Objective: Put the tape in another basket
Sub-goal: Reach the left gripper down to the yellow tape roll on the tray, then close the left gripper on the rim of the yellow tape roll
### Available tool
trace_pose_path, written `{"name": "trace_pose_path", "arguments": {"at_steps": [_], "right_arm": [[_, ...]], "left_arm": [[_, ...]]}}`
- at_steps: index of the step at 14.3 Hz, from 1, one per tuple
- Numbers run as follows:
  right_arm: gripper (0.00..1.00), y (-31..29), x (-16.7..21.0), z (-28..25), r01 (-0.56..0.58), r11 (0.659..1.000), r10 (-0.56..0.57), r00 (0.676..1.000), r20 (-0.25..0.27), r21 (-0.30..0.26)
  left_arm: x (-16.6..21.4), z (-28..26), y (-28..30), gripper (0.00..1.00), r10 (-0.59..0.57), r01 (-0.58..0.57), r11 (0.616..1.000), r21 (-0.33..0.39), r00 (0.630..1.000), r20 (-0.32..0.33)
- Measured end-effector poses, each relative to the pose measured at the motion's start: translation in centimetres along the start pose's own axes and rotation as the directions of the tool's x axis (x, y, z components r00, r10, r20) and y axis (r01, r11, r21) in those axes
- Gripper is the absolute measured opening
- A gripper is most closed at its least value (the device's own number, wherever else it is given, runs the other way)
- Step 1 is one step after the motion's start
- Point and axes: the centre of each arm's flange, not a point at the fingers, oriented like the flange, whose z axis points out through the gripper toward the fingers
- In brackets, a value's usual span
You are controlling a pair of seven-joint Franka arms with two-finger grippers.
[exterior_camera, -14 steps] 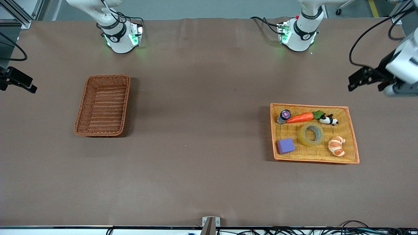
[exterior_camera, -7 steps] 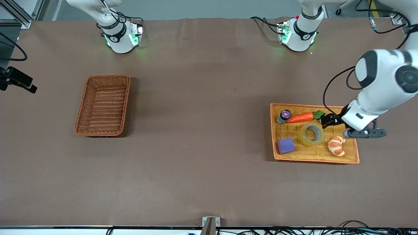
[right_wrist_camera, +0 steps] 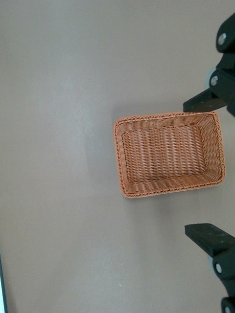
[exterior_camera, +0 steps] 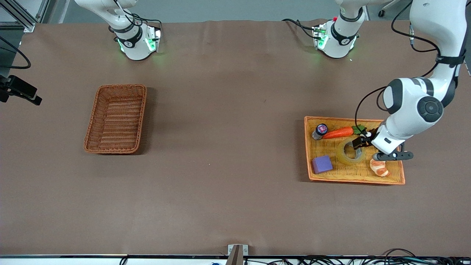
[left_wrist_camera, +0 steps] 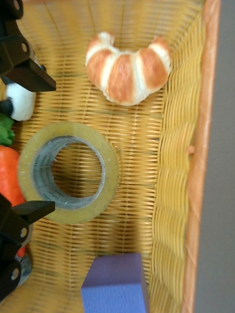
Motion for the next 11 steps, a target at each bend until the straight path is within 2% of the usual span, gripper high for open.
{"name": "trace_pose_path", "arguments": {"at_steps": [4,6,7,9,11], "right_arm": [[1.0,0.0,0.0,0.0,0.0,1.0,0.0,1.0,0.0,0.0],[1.0,0.0,0.0,0.0,0.0,1.0,0.0,1.0,0.0,0.0],[1.0,0.0,0.0,0.0,0.0,1.0,0.0,1.0,0.0,0.0],[1.0,0.0,0.0,0.0,0.0,1.0,0.0,1.0,0.0,0.0],[1.0,0.0,0.0,0.0,0.0,1.0,0.0,1.0,0.0,0.0]], "left_arm": [[-0.5,3.9,-0.3,0.92,-0.007,0.007,1.0,-0.009,1.0,-0.005],[-0.6,5.1,-0.4,0.78,-0.009,0.009,1.0,-0.012,1.0,0.003],[-0.7,5.5,-0.4,0.78,-0.009,0.01,1.0,-0.012,1.0,0.008],[-0.7,6.0,-0.6,0.6,-0.012,0.012,1.0,-0.012,1.0,0.012],[-0.7,6.1,-0.9,0.37,-0.015,0.016,1.0,-0.011,1.0,0.008]]}}
